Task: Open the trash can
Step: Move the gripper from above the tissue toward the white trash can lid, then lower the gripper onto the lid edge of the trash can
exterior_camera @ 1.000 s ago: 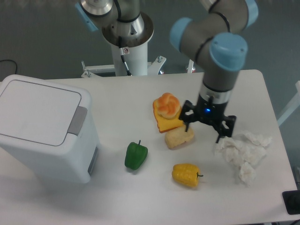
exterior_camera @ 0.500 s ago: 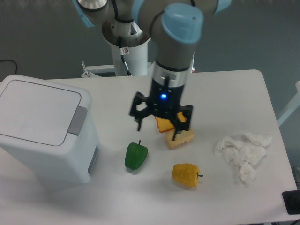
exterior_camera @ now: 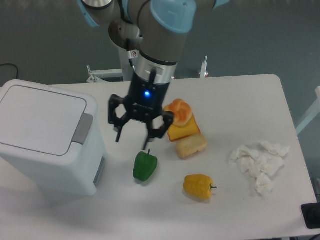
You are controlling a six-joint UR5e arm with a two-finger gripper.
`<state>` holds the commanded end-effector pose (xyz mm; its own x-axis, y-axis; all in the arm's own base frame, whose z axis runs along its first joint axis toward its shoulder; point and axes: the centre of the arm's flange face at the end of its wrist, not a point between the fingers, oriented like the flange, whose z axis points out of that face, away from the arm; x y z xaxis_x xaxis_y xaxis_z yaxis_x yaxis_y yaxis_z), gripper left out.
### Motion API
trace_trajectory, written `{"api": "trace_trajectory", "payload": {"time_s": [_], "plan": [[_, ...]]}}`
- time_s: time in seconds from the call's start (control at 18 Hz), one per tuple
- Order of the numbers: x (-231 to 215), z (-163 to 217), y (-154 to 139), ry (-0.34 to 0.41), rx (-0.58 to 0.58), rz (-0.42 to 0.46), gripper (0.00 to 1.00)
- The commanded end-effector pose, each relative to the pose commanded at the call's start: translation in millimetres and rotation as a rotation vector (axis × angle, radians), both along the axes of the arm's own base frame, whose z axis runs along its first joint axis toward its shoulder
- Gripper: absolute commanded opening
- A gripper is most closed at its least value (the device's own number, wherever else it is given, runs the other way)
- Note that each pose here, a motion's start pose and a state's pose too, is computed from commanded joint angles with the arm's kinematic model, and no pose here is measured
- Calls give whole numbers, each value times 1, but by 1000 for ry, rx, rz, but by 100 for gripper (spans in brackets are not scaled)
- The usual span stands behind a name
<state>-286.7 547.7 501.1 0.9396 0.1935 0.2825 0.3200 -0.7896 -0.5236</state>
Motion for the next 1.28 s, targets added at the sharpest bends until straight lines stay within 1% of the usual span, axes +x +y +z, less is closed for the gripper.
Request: {"api": "trace_trajectory", "payload": {"time_s": [0.17,0.33,0.5,0.61,0.83,1.28], "plan": [[15,3,4,-25,17,-16,0],[22,7,4,-44,39,-32,0],[23,3,2,-66,44,-36,0],[29,4,-2,-66,42,-41,0],[38,-6,-16,-76,28,-41,0],[37,-8,-17,-74,27,-46,0]]}}
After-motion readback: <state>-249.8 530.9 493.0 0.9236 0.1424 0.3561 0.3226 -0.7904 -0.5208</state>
